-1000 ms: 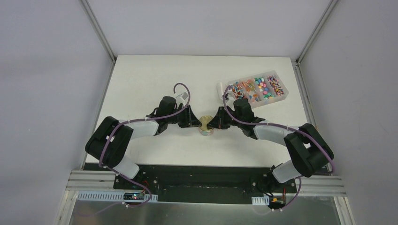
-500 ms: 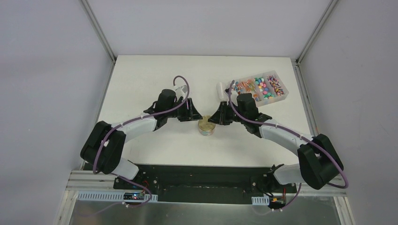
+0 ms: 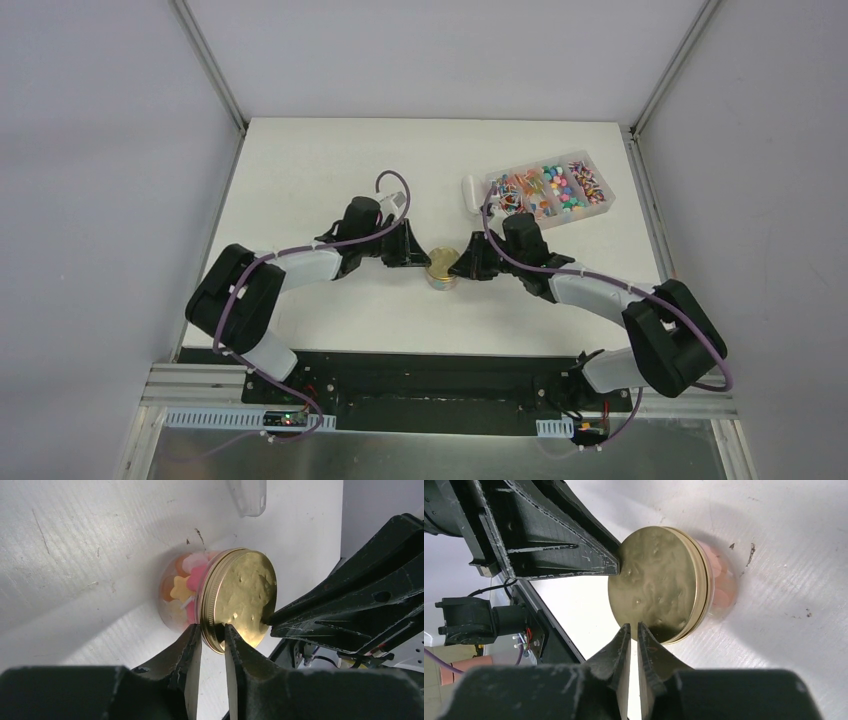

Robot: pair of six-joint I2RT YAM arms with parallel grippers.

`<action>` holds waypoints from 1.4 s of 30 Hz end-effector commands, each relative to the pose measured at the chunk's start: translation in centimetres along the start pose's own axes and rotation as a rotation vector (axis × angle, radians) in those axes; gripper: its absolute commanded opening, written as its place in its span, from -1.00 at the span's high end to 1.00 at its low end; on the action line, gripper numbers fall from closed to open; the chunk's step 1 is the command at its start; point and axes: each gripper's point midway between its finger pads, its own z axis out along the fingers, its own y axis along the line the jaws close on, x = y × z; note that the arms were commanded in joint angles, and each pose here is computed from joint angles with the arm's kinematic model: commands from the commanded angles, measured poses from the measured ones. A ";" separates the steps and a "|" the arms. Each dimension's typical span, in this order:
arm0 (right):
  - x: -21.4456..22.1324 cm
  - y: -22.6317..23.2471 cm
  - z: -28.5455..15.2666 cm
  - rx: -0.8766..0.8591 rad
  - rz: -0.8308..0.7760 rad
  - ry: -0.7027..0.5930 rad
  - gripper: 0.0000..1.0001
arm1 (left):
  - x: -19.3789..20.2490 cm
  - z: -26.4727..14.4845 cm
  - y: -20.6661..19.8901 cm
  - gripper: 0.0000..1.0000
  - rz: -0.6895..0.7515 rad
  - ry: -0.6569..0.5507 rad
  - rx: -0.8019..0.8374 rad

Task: Pack the candies
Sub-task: Screw the box lid onto the packing bottle, then reset both arms

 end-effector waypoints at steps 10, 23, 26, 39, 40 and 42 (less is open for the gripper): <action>-6.2 4.2 -6.0 0.059 -0.162 -0.188 0.15 | -8.1 -7.3 -6.0 0.07 0.325 -0.275 -0.134; -11.7 5.5 -17.1 0.322 -0.303 -0.487 -1.00 | -11.2 -17.9 -12.2 -0.98 0.510 -0.605 -0.139; -12.7 5.8 -19.5 0.355 -0.304 -0.575 -1.00 | -11.1 -18.9 -11.6 -0.98 0.541 -0.639 -0.171; -11.7 6.3 -22.3 0.332 -0.269 -0.660 -1.00 | -9.1 -19.8 -11.7 -0.98 0.482 -0.664 -0.105; -11.5 5.9 -22.1 0.335 -0.261 -0.657 -1.00 | -8.9 -19.8 -11.8 -0.98 0.477 -0.667 -0.087; -11.2 5.7 -21.8 0.331 -0.252 -0.657 -1.00 | -8.5 -19.6 -11.5 -0.98 0.477 -0.666 -0.081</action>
